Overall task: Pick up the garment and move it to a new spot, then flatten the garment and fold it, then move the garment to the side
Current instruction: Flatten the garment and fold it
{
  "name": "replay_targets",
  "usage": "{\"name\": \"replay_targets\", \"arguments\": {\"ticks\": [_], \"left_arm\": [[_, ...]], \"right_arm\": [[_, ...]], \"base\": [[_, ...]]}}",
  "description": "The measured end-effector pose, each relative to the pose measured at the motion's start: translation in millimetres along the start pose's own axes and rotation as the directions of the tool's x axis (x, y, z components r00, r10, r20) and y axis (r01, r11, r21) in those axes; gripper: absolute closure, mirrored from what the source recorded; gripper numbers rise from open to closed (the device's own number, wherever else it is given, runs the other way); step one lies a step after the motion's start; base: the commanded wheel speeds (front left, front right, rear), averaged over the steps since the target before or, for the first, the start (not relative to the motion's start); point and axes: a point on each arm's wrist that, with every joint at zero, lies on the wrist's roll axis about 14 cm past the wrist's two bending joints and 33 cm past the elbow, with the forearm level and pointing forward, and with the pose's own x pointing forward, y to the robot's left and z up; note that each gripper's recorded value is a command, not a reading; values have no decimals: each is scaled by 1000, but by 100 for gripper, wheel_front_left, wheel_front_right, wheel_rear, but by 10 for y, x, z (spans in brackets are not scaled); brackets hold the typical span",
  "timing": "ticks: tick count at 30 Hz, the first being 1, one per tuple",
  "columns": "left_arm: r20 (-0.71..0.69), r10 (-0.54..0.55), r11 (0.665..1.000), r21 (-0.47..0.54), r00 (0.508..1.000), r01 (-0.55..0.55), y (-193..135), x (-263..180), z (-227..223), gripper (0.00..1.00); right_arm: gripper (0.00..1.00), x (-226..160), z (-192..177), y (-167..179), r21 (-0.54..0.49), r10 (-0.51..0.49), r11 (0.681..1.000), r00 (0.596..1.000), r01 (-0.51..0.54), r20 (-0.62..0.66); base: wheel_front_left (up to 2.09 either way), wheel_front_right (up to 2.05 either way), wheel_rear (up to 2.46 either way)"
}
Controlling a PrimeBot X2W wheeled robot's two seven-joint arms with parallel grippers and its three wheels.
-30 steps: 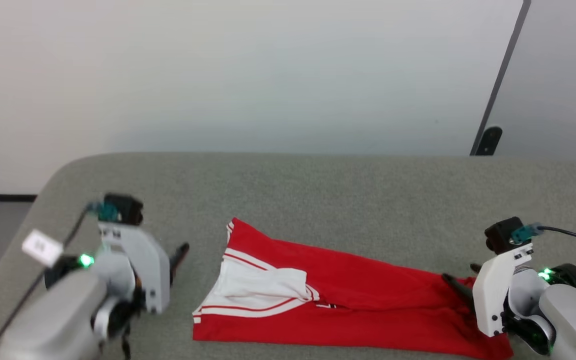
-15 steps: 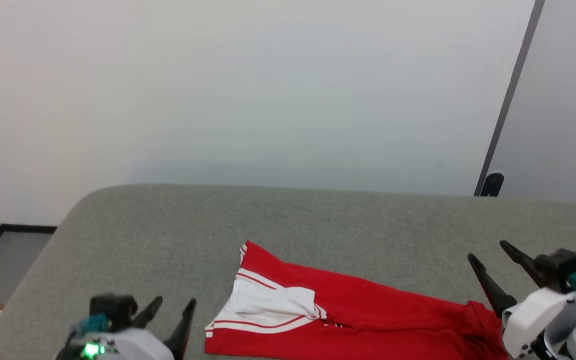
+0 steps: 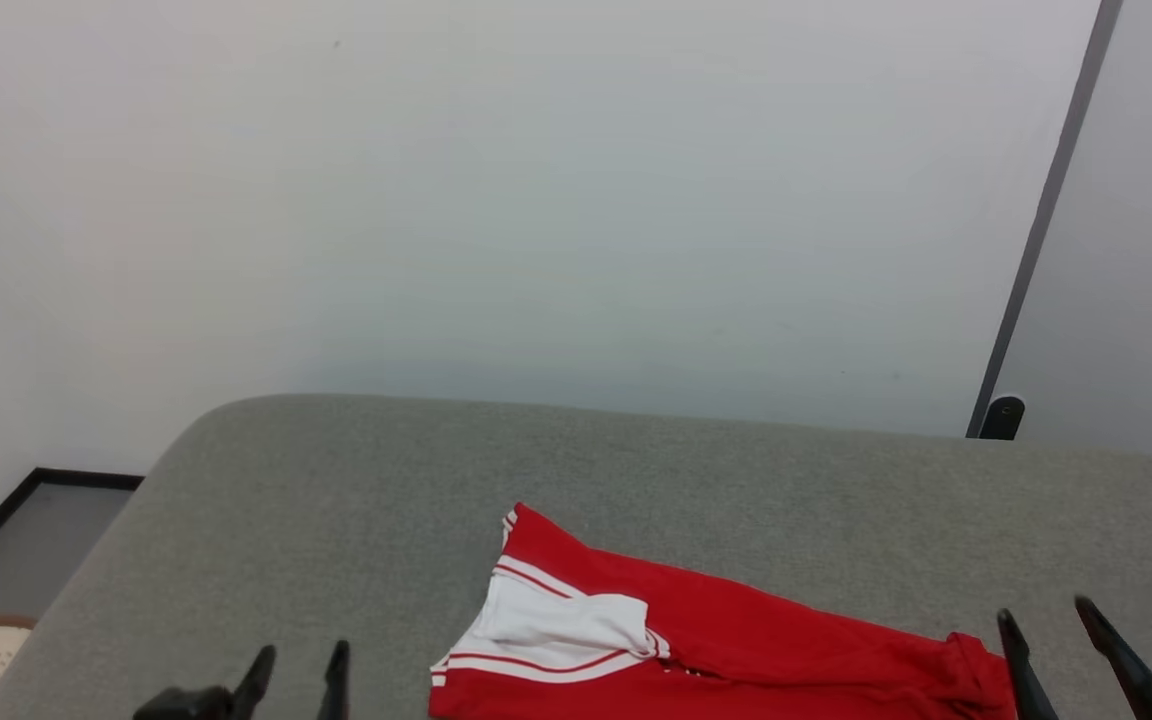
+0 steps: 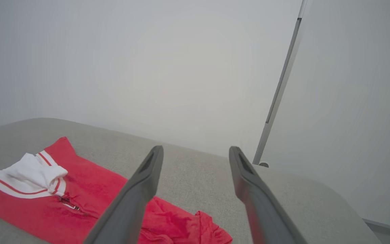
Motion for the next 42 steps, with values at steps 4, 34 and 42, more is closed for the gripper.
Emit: {"name": "replay_targets", "arguments": {"ticks": [4, 34, 42], "left_arm": [[58, 16, 999, 29, 998, -18, 39, -52, 67, 0], [-28, -197, 980, 10, 980, 197, -382, 332, -318, 0], [11, -107, 994, -14, 994, 108, -101, 439, -161, 0]], "right_arm": [[0, -127, -108, -80, -6, -54, 999, 998, 54, -30], [0, -533, -346, -691, -16, -242, 970, 953, 243, -181], [0, -158, -765, -584, 46, -112, 987, 870, 153, -481]], "base": [[0, 0, 0], [0, 0, 0], [0, 0, 0]]}}
